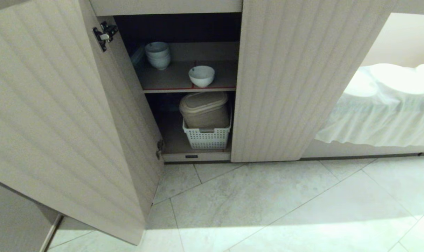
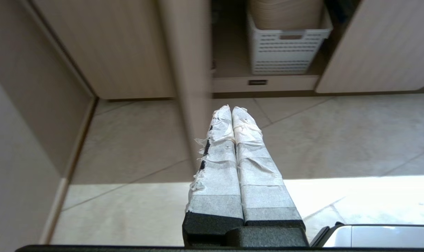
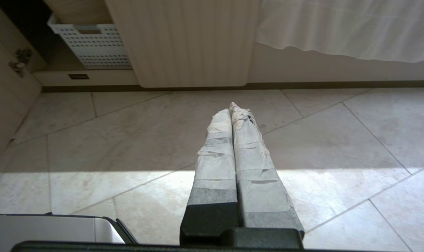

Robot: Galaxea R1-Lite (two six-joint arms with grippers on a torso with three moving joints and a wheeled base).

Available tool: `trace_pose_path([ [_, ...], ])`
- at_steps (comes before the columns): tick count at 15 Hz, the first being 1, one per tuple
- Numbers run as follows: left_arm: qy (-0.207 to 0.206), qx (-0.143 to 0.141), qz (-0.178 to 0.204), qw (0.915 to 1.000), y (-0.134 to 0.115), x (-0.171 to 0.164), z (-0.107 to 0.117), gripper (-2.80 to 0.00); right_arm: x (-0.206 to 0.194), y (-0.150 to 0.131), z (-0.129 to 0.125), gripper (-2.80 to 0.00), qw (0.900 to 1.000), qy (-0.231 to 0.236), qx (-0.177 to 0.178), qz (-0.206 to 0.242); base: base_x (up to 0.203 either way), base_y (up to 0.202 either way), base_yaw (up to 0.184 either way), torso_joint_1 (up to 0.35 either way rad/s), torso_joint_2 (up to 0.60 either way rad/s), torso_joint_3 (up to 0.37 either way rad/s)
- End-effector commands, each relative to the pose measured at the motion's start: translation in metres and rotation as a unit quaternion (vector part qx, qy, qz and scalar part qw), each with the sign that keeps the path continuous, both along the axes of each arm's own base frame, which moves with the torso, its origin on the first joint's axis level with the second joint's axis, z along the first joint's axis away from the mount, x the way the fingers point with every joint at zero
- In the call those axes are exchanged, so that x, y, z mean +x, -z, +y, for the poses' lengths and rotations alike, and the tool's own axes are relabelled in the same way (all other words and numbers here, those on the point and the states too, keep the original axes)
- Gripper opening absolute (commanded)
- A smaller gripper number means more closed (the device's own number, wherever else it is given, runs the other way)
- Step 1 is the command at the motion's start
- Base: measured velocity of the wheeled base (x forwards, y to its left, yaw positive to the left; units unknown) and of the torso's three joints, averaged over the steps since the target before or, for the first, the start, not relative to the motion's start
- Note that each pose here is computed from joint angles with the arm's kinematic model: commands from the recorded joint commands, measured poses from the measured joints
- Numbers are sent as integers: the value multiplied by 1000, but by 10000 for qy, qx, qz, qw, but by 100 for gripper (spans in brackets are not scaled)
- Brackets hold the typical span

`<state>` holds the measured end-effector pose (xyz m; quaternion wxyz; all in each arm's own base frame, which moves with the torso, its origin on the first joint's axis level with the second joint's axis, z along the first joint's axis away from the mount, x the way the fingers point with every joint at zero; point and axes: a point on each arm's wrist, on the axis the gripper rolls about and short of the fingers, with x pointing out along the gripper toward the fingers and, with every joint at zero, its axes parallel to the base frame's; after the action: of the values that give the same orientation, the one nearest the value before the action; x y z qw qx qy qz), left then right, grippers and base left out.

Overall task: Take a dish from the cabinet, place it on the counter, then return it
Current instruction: Take the bowl from the cabinet

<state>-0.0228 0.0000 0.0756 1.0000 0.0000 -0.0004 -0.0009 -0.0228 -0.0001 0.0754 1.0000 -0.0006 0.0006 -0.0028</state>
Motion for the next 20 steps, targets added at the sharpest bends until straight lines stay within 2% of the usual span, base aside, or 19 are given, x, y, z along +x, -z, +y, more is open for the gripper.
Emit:
trace_pose_path([
  [1, -1, 0, -3, 10000, 0, 0, 0, -280, 0, 0, 0, -280, 10000, -2, -1, -6, 0, -194, -1, 6, 0, 5],
  [15, 7, 5, -3, 10000, 0, 0, 0, -280, 0, 0, 0, -280, 10000, 1, -1, -4, 0, -195, 1, 3, 2, 1],
  [20, 7, 0, -3, 10000, 0, 0, 0, -280, 0, 0, 0, -280, 10000, -4, -1, -5, -1, -51, -9, 1, 2, 2],
])
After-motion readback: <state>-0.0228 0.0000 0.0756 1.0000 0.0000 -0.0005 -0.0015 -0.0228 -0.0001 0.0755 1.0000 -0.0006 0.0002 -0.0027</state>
